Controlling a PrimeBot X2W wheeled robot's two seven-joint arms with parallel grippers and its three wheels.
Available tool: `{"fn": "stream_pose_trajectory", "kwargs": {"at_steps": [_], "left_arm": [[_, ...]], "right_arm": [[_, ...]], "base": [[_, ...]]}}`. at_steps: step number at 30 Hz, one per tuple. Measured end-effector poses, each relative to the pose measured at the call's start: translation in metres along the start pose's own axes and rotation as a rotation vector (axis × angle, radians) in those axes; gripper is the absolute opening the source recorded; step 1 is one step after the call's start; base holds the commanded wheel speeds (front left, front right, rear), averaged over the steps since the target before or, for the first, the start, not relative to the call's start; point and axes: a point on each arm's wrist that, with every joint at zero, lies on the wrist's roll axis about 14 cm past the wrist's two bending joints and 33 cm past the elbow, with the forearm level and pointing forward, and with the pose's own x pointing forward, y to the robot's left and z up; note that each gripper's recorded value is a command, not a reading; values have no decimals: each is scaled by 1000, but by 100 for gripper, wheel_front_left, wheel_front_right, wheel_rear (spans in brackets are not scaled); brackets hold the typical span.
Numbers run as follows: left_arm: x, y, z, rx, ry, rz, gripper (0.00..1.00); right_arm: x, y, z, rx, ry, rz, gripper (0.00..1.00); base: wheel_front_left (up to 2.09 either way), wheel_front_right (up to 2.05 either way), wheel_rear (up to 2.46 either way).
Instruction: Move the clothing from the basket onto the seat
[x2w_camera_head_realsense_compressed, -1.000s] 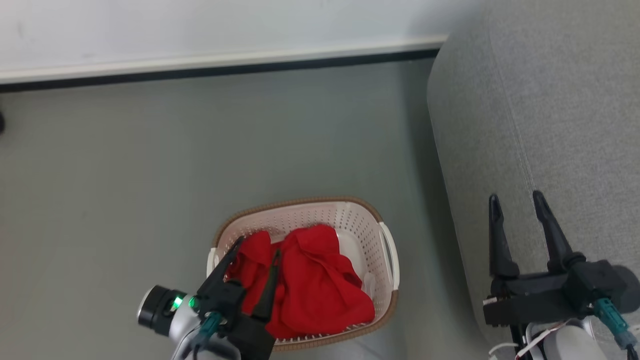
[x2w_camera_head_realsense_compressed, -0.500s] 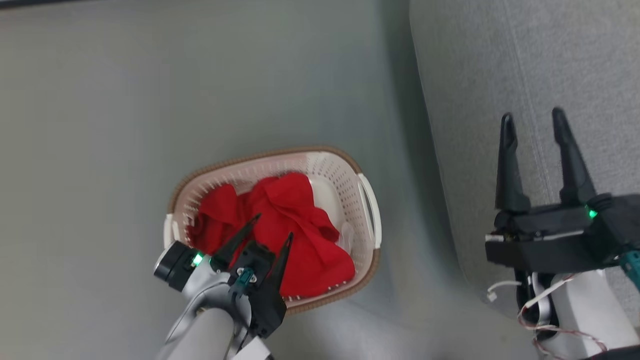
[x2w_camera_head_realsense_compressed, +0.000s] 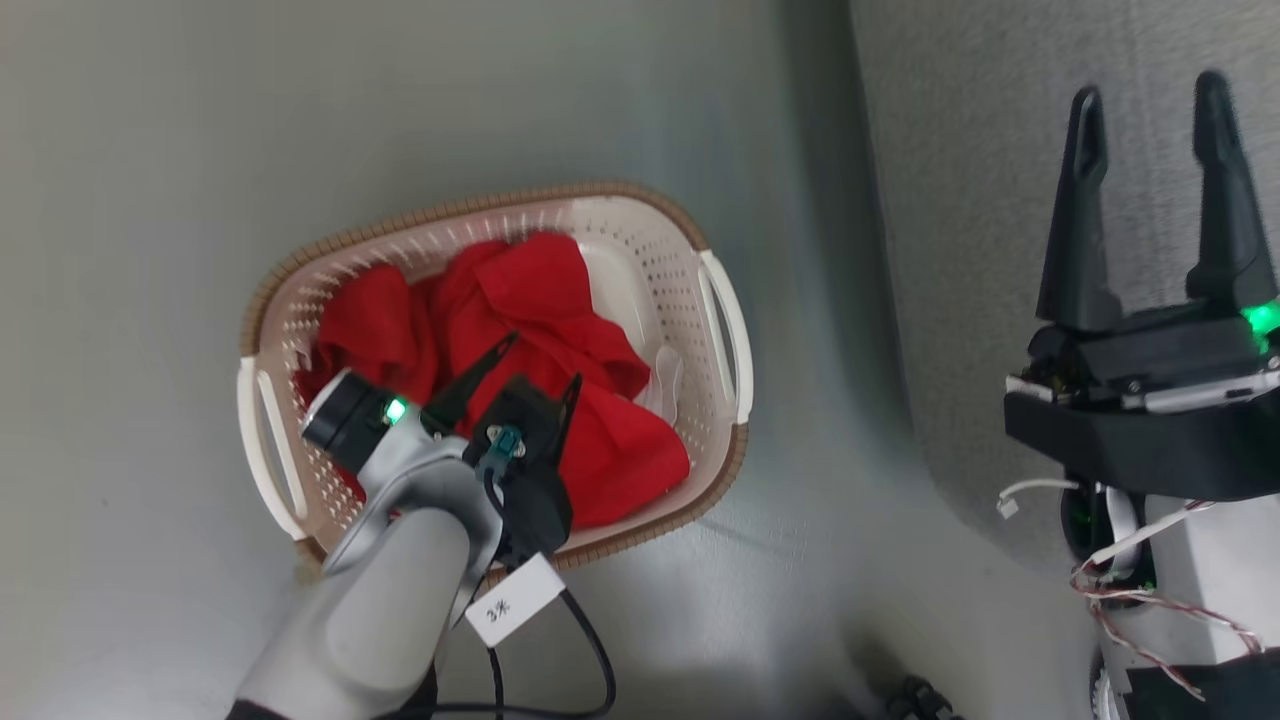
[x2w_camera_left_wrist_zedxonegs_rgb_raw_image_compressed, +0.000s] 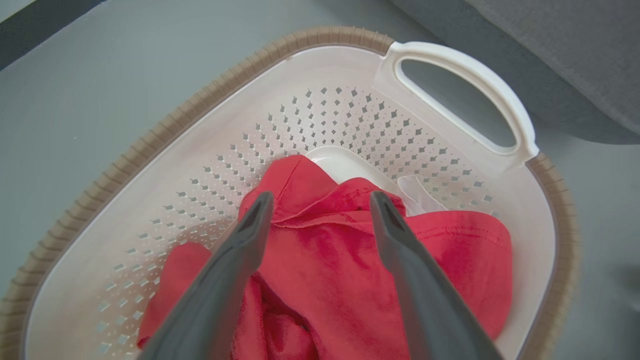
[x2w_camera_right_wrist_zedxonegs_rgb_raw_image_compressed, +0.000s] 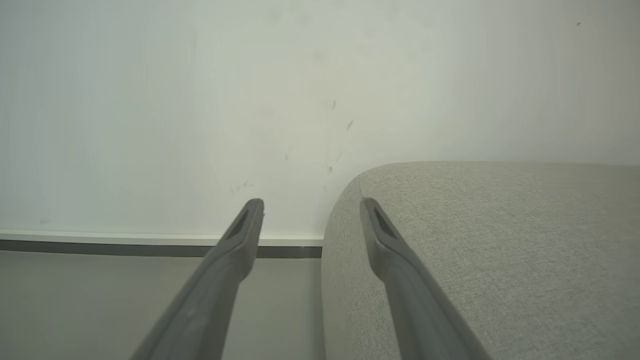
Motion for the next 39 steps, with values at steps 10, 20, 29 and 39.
{"fn": "stream_pose_trajectory", "kwargs": {"at_steps": [10,20,29,39], "left_arm": [[39,-4,-34,7,61,-68,100],[55,-13,-74,5,124,-120,100],[69,-13,-62,56,65,-139,100],[78,-16,-54,113,14,-150,100]], "right_arm": [[23,8,-34,-7,0,26,100],[26,16,-74,-12,59,52,100],[25,16,-82,-12,73,52,100],[25,19,-86,-8,81,56,100]], "base": [[0,0,0],[0,0,0],[0,0,0],[0,0,0]]}}
